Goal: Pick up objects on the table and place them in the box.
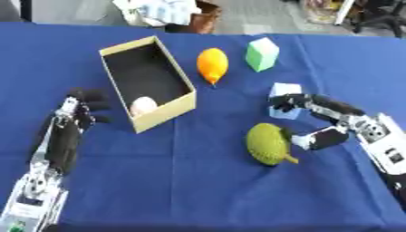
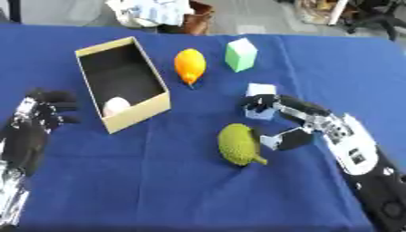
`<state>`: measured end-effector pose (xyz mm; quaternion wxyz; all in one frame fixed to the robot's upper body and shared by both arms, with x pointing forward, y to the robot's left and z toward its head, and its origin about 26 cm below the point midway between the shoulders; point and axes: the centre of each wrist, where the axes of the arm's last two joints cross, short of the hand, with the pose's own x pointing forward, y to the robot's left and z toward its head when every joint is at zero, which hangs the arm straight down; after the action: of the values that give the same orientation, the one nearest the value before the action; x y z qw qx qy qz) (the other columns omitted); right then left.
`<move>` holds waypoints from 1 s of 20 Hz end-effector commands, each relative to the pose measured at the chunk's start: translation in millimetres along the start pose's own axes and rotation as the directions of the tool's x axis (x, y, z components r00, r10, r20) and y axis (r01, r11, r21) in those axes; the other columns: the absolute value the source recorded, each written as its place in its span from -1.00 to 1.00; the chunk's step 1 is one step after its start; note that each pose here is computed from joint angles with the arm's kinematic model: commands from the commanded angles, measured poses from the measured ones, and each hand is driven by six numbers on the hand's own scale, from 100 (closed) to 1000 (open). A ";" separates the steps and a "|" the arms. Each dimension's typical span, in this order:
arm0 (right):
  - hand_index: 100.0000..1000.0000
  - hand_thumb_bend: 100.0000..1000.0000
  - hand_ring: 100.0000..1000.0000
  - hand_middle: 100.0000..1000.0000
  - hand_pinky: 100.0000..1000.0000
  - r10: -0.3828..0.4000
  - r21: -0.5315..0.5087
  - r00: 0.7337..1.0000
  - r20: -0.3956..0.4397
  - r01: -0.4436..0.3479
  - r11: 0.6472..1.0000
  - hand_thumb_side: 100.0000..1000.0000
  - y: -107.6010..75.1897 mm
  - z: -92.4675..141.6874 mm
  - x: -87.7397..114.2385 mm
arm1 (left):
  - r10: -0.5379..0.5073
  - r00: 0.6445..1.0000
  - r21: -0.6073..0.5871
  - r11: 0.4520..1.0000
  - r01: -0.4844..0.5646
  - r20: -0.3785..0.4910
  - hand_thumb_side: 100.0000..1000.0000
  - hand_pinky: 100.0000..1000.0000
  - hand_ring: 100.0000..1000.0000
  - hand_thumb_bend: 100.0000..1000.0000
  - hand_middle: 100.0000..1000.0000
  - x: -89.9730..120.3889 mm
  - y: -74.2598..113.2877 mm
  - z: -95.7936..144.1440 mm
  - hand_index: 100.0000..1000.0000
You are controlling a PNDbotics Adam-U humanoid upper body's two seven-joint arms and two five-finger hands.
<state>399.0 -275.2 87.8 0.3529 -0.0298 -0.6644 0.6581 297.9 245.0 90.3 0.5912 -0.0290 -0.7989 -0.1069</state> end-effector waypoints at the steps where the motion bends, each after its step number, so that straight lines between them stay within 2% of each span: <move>1: 1.00 -1.00 0.74 0.77 0.63 0.227 0.326 0.938 0.264 -0.308 0.894 -0.33 -12.1 3.2 2.8 | -0.014 1.000 -0.011 1.000 0.014 0.017 0.83 0.19 0.38 -1.00 0.28 5.4 2.5 -1.4 0.45; 10: 1.00 -1.00 0.75 0.76 0.64 0.268 0.325 0.902 0.337 -0.379 0.866 -0.49 -20.2 -0.5 22.9 | -0.018 1.000 -0.013 1.000 0.018 0.014 0.83 0.19 0.38 -1.00 0.28 5.0 3.1 -0.9 0.45; 12: 0.98 -1.00 0.75 0.76 0.64 0.276 0.334 0.894 0.353 -0.396 0.855 -0.58 -21.0 -1.9 27.2 | -0.018 1.000 -0.014 1.000 0.019 0.013 0.83 0.19 0.38 -1.00 0.28 4.9 3.1 -0.8 0.45; 16: 0.81 -1.00 0.76 0.74 0.65 0.288 0.378 0.885 0.366 -0.424 0.823 -0.88 -15.3 -4.0 31.1 | -0.019 1.000 -0.016 1.000 0.019 0.014 0.83 0.19 0.38 -1.00 0.28 4.9 3.0 -0.9 0.45; 20: 0.72 -1.00 0.76 0.73 0.66 0.301 0.423 0.882 0.362 -0.443 0.791 -0.92 -8.7 -4.4 31.5 | -0.019 1.000 -0.018 1.000 0.020 0.013 0.83 0.19 0.38 -1.00 0.28 4.7 2.9 -0.8 0.45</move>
<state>381.2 -250.1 98.9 0.2779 -0.0265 -0.6157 0.7369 297.5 245.3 89.5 0.5928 -0.0301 -0.7973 -0.1094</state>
